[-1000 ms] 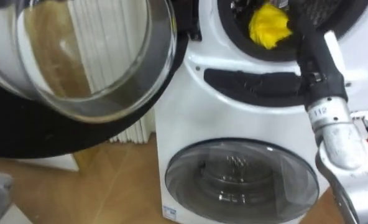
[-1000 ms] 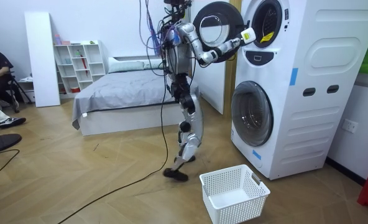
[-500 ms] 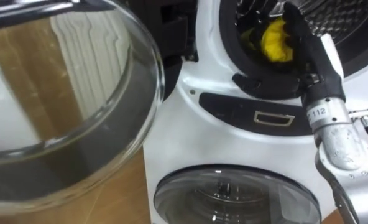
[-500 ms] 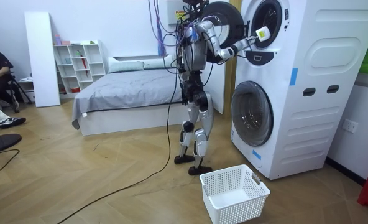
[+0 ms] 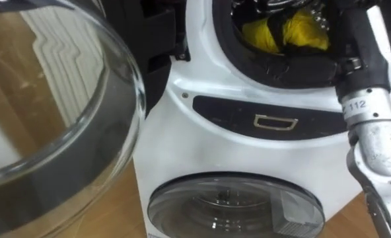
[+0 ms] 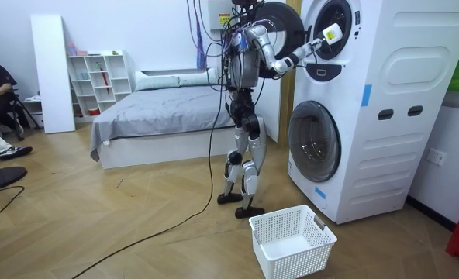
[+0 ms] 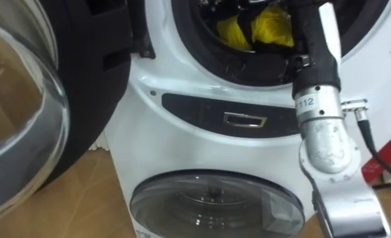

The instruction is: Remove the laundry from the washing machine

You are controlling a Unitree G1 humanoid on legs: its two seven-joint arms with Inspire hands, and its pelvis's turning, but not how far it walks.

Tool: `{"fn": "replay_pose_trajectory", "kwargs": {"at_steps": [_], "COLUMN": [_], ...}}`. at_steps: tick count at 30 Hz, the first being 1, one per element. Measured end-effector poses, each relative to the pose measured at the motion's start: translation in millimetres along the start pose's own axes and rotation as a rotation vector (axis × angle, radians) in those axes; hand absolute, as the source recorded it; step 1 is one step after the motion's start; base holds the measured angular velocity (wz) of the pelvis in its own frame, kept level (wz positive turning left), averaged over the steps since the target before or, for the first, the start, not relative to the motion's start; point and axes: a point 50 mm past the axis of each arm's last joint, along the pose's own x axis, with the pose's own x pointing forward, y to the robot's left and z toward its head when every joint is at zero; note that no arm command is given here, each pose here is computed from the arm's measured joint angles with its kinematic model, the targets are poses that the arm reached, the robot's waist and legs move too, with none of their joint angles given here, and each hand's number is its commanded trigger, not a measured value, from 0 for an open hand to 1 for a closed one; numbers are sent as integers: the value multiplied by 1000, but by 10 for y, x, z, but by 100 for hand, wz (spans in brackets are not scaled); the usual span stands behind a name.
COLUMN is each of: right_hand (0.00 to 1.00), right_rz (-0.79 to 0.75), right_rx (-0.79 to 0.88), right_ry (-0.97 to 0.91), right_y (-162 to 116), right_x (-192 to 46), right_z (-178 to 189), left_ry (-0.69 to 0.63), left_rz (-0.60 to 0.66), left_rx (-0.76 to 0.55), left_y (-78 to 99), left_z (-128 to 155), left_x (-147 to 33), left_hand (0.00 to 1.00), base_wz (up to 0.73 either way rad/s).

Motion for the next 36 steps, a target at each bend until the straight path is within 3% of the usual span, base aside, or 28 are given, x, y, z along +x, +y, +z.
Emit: {"fn": "replay_pose_trajectory", "kwargs": {"at_steps": [7,25,31,36], "right_hand": [0,0,0,0], "right_rz": [18,66,87,128], "right_rx": [46,-12,-46,-65], "right_ry": [-27,-18,107,115], "right_y": [6,-48,-30,33], "right_x": [-16,-59,78,143], "right_z": [82,49,-201,-165], "left_ry": [62,47,60,89], "left_rz": [2,-5,-10,-9], "left_rx": [6,-32,-39,-33], "left_y": [12,-34,-48,-43], "left_z": [-244,-143,-60,-75], "left_x": [-47,-34,-1,5], "left_hand": [0,0,0,0], "base_wz": [-3,1,0,3]}}
